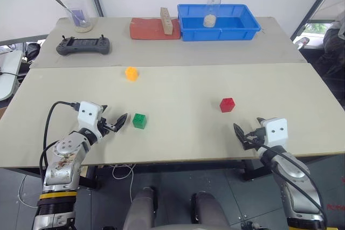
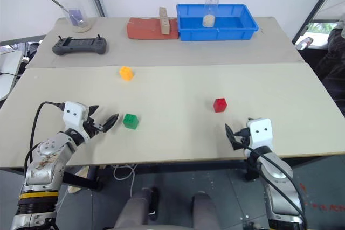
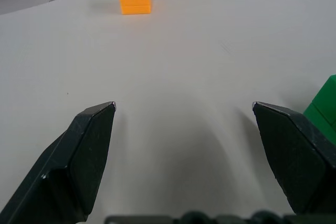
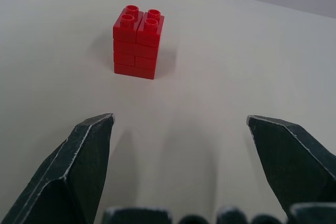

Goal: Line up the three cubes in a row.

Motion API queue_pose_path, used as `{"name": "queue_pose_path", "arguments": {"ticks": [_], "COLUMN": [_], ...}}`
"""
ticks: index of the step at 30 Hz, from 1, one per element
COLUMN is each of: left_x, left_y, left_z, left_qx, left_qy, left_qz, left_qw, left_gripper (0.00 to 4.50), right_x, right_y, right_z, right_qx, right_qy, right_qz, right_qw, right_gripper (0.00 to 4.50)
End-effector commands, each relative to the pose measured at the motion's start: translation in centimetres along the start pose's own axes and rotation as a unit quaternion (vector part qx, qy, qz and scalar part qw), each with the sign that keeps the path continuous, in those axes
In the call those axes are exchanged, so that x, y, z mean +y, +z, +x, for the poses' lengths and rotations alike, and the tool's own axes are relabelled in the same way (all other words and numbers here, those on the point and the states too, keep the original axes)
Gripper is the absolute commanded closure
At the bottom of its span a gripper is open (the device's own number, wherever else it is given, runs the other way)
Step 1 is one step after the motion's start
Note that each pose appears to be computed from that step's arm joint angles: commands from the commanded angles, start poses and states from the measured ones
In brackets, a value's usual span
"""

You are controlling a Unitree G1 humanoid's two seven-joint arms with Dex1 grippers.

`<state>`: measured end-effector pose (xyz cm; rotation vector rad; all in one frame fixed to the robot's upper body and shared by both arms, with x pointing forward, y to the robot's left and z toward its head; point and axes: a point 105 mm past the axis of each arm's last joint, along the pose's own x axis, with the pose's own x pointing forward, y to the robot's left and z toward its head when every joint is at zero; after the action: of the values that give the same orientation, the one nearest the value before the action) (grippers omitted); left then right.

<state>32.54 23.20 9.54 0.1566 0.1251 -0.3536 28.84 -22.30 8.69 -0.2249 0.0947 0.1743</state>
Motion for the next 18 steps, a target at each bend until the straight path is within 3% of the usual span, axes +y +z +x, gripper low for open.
{"name": "queue_pose_path", "arguments": {"ticks": [1,8,14,18], "left_x": [0.7,1.2,-0.1,-2.6], "left_y": [1.0,1.6,4.6,7.5], "left_z": [-0.6,-1.1,-1.5,-1.3], "left_qx": [-0.020,-0.032,-0.063,-0.082], "left_qy": [0.007,-0.009,-0.109,-0.206], "left_qz": [0.012,0.030,0.044,0.062], "left_qw": [1.000,0.999,0.991,0.973], "left_gripper": [0.06,0.06,0.06,0.06], "right_x": [-1.1,-2.0,-1.1,-1.4], "right_y": [1.0,1.4,2.7,3.1], "right_z": [-0.4,-0.7,-1.8,-1.4], "right_qx": [-0.024,-0.030,-0.039,-0.039], "right_qy": [-0.010,0.020,0.101,0.079], "right_qz": [-0.015,-0.032,-0.024,-0.033], "right_qw": [1.000,0.999,0.994,0.996], "right_gripper": [0.00,0.00,0.00,0.00]}}
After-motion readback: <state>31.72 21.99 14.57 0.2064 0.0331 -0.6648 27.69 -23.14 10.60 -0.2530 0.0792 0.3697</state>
